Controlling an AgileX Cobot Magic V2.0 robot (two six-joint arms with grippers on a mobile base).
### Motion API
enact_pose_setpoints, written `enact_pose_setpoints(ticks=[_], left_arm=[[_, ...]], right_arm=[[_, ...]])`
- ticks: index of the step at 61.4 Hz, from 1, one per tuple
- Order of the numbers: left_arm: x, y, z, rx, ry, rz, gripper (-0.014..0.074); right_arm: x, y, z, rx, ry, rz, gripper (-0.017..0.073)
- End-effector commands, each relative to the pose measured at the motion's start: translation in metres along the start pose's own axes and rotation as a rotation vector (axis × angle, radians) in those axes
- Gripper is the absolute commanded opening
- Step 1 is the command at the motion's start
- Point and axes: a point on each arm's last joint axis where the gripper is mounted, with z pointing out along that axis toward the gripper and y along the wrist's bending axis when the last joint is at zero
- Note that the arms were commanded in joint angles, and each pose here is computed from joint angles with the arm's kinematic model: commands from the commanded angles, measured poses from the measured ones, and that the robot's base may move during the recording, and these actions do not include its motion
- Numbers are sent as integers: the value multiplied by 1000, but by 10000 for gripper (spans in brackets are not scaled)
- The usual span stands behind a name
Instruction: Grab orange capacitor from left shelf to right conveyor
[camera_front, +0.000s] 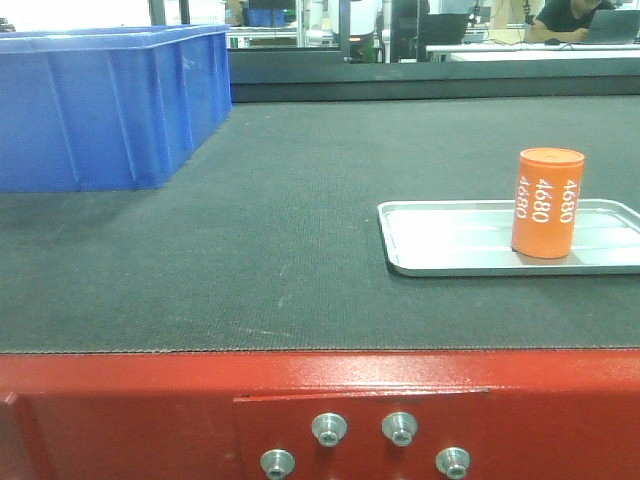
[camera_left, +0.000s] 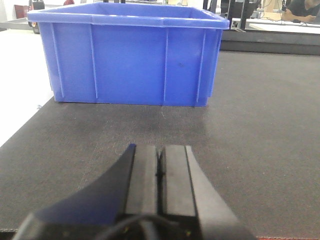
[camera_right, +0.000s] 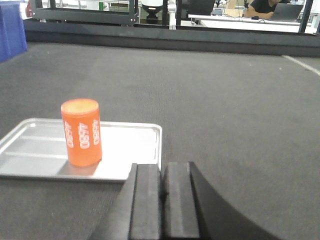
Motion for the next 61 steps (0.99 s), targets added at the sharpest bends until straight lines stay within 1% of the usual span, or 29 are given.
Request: enact_pose_setpoints(ticks=[1,4,61], left_arm=[[-10,0,-1,-1,-102,-3,-127],[-10,0,-1,-1,-102,-3,-127],[-10,0,-1,-1,-102,-3,-127]], right_arm=[[-8,-1,-1,10,-124,-2,55],[-5,-1,0,9,-107,-1,55],[-5,-1,0,9,-107,-1,55]])
